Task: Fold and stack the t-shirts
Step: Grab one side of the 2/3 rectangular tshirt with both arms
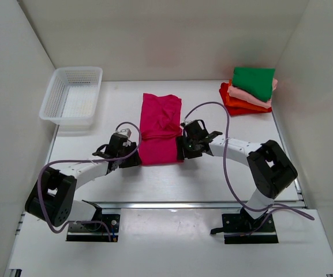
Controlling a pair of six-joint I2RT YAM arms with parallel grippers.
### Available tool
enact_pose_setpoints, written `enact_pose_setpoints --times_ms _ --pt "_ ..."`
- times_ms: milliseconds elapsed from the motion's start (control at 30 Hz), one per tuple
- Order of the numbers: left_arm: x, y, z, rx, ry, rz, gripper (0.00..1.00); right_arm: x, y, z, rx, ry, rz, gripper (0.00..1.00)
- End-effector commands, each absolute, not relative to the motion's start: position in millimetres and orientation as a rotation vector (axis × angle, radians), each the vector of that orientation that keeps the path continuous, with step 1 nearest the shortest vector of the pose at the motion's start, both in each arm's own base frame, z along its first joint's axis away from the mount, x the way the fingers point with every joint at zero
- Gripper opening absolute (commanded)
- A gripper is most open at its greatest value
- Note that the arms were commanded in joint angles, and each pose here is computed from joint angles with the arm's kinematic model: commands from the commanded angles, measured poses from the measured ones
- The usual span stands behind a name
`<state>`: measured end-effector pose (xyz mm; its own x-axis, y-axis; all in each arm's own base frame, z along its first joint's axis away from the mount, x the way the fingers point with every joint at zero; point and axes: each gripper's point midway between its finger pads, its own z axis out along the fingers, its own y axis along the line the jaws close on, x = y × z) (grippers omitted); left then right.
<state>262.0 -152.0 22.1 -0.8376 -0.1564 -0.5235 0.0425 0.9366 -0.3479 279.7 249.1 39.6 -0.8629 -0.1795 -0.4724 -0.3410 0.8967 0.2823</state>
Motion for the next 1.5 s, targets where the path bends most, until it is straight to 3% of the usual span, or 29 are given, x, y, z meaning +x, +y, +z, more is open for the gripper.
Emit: enact_pose_setpoints --times_ms 0,233,267,300,333,400,567,733,967,1200,1467 --pt "280.5 -154.2 29.9 -0.11 2.453 -0.441 0.6 294.3 262.9 38.3 -0.307 2.571 0.512 0.53" --pt "292.2 -173.6 18.5 -0.092 2.481 -0.453 0.6 293.7 266.0 22.1 -0.326 2.619 0.472 0.48" --pt "294.2 -177.1 17.3 -0.079 2.483 -0.452 0.58 291.7 266.3 17.4 -0.328 2.629 0.465 0.45" --pt "294.1 -177.4 14.3 -0.087 2.494 -0.45 0.55 288.0 266.2 12.7 -0.344 2.646 0.466 0.32" --pt "292.9 -177.3 8.5 -0.085 2.513 -0.443 0.44 284.2 264.4 5.9 -0.361 2.669 0.458 0.25" --pt "286.9 -180.8 5.8 -0.06 2.536 -0.46 0.0 278.7 266.1 5.0 -0.391 2.686 0.458 0.01" --pt "268.5 -185.7 36.2 0.05 2.567 -0.544 0.0 254.4 258.2 37.9 -0.513 2.679 0.451 0.0" --pt "219.0 -195.1 56.3 0.148 2.621 -0.636 0.0 209.9 253.8 65.6 -0.589 2.694 0.562 0.0" --pt "176.0 -206.3 89.5 0.099 2.564 -0.803 0.0 159.1 242.8 98.7 -0.64 2.717 0.69 0.0" --pt "187.2 -201.1 116.3 0.028 2.492 -0.85 0.0 160.2 231.3 130.3 -0.598 2.709 0.8 0.0" --pt "246.2 -213.0 155.0 0.009 2.402 -0.933 0.0 216.0 222.7 165.5 -0.561 2.614 0.847 0.0"
